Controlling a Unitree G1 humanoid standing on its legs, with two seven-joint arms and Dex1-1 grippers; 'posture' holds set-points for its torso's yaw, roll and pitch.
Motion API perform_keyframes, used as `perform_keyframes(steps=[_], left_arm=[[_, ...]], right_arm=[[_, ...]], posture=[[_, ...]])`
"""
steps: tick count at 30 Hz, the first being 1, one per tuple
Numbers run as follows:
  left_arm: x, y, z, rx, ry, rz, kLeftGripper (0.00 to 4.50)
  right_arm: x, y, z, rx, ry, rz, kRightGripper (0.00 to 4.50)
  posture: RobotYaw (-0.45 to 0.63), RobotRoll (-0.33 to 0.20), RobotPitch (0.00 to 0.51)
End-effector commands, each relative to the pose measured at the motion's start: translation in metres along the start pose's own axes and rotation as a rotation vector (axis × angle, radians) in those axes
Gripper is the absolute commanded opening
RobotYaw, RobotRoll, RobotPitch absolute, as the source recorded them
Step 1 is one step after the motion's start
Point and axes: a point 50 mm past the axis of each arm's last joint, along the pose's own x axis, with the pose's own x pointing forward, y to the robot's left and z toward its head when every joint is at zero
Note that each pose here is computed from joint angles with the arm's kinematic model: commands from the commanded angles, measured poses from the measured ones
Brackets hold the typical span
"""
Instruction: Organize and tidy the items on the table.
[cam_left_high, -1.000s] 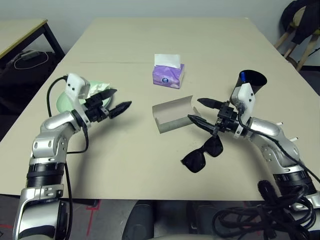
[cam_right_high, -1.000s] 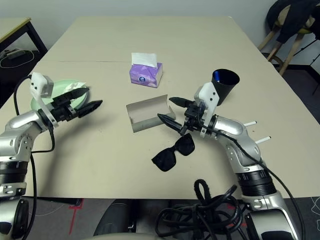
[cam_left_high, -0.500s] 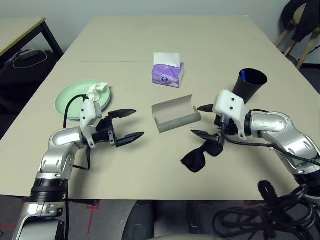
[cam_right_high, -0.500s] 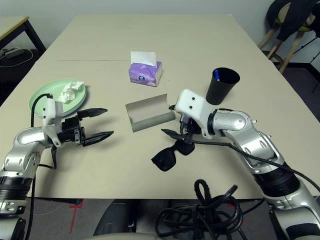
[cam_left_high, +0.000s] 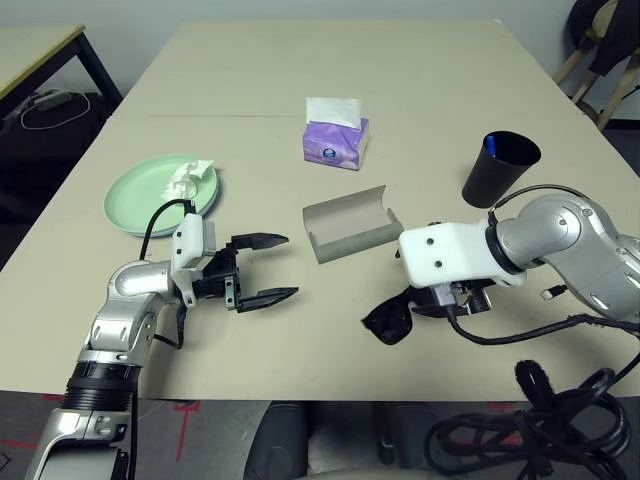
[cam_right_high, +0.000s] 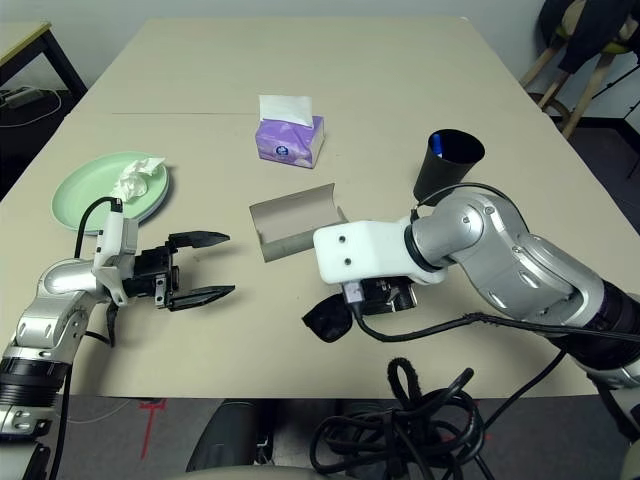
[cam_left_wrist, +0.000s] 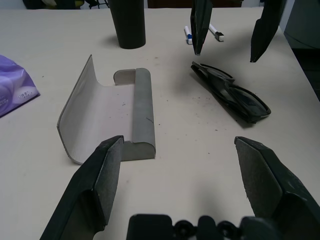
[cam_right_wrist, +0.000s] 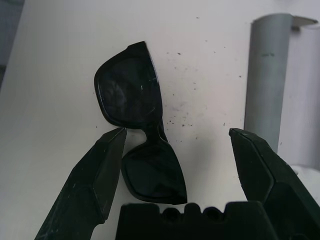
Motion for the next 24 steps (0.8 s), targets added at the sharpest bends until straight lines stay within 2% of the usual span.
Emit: perform_keyframes(steps=[1,7,24], left_arm=[[0.003,-0.006,0.002,0.037,-0.004,-0.046,4.49],[0.006,-0.012,0.004,0.028,-0.024,-0.091,4.49],[0.014,-0.021,0.007,-0.001,-0.052,-0.149,4.49]], right_arm=[[0.008,0.002,0.000,-0.087,0.032,0.026,4.50],[0.018,0.004,0.000,-0.153,0.044,0.050,4.50],[0.016,0.007,-0.002,-0.281,0.098,0.072,4.50]], posture=[[0.08,0.000,0.150],[0.08,0.000,0.155],[0.06,0.000,0.175]])
